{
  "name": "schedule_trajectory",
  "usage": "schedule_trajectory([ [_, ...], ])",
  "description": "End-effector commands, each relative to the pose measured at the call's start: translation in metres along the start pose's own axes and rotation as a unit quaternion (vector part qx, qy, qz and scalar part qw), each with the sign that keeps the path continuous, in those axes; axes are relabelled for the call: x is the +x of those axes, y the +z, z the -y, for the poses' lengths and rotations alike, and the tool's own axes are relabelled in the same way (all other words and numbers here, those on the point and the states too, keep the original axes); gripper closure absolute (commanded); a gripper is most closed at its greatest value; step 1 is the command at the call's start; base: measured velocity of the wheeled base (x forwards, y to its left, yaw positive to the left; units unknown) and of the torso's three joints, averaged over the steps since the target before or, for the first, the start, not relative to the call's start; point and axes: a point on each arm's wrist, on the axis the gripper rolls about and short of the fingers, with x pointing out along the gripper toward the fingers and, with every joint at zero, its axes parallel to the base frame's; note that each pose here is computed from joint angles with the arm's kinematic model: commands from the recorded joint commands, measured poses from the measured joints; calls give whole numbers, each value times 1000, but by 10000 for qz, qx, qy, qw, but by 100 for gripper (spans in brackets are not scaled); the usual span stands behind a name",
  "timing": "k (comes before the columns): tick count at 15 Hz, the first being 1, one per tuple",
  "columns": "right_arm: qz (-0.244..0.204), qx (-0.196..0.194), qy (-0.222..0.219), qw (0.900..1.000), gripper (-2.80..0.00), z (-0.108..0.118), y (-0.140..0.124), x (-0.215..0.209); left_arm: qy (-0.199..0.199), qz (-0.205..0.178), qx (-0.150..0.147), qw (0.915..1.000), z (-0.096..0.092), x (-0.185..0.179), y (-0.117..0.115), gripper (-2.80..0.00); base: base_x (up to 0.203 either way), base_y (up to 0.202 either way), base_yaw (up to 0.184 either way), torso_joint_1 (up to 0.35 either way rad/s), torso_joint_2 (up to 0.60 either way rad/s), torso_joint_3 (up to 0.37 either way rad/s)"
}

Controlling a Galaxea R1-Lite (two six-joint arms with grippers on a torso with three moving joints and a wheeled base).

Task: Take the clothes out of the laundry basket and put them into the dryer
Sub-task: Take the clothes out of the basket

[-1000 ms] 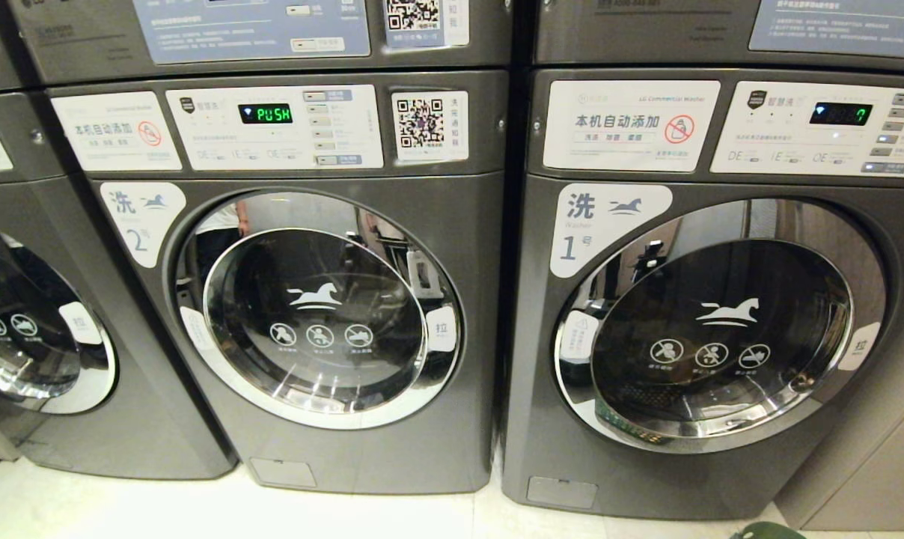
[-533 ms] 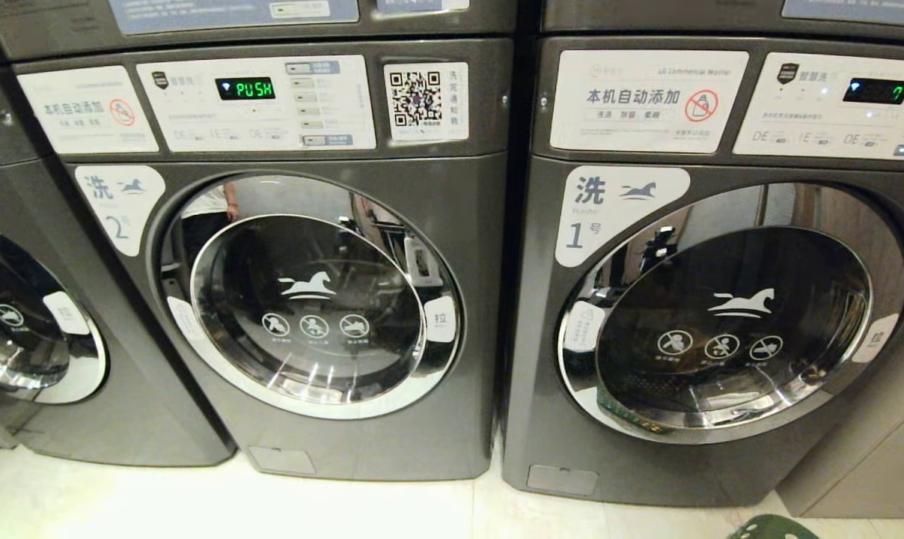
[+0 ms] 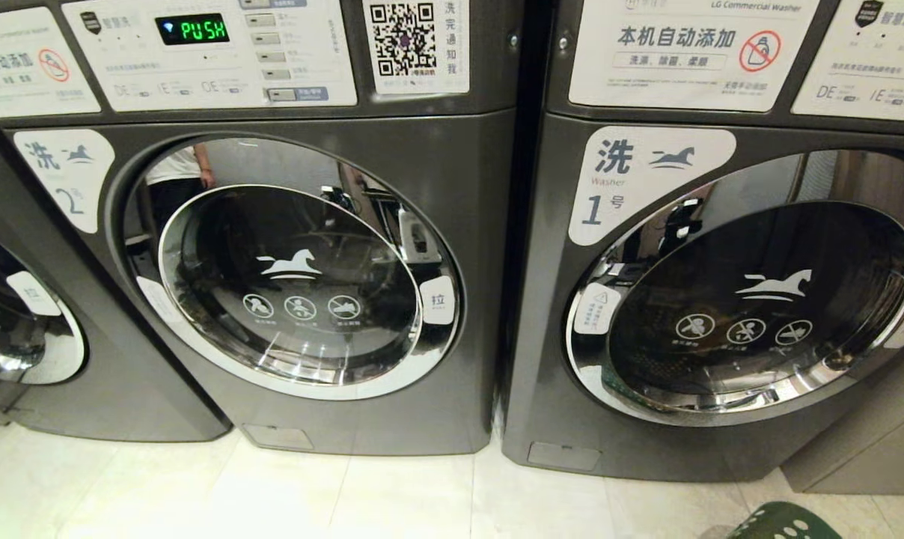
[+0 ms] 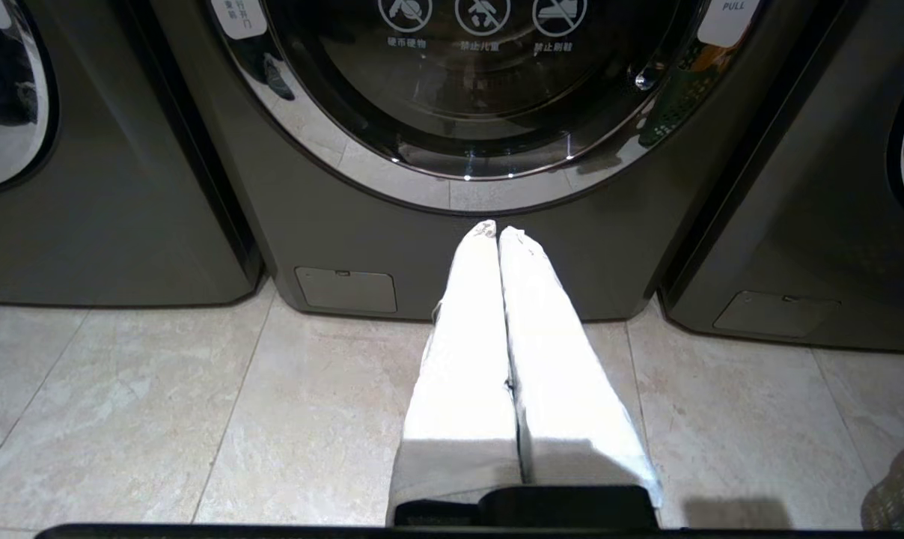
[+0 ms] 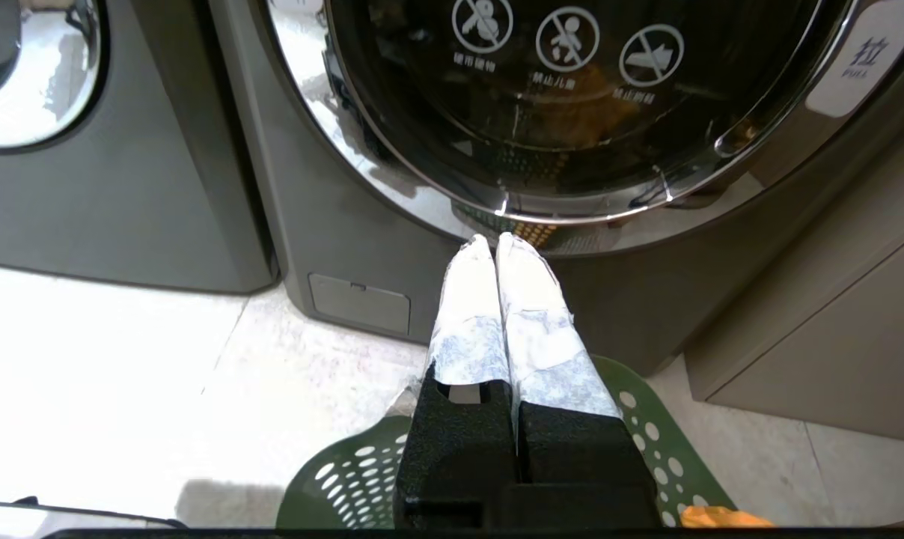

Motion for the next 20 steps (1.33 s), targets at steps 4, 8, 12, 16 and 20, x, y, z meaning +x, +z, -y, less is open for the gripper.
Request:
schedule_trajectory([
  [4, 12, 29, -7, 10000, 0, 0, 0, 0, 3, -5, 0, 10000, 0, 0, 0, 0, 0, 0, 0, 1, 4, -204],
  [8, 14, 29, -8, 10000, 0, 0, 0, 0, -1, -5, -8, 10000, 0, 0, 0, 0, 0, 0, 0, 4, 5, -194],
  [12, 13, 34, -5, 10000, 0, 0, 0, 0, 1, -5, -8, 10000, 0, 0, 0, 0, 0, 0, 0, 7, 2, -200],
  [16, 7, 68, -3, 10000, 0, 0, 0, 0, 5, -5, -31, 10000, 0, 0, 0, 0, 0, 0, 0, 0, 5, -196],
  [20, 14, 60, -5, 10000, 0, 0, 0, 0, 5, -5, -38, 10000, 0, 0, 0, 0, 0, 0, 0, 0, 2, -185],
])
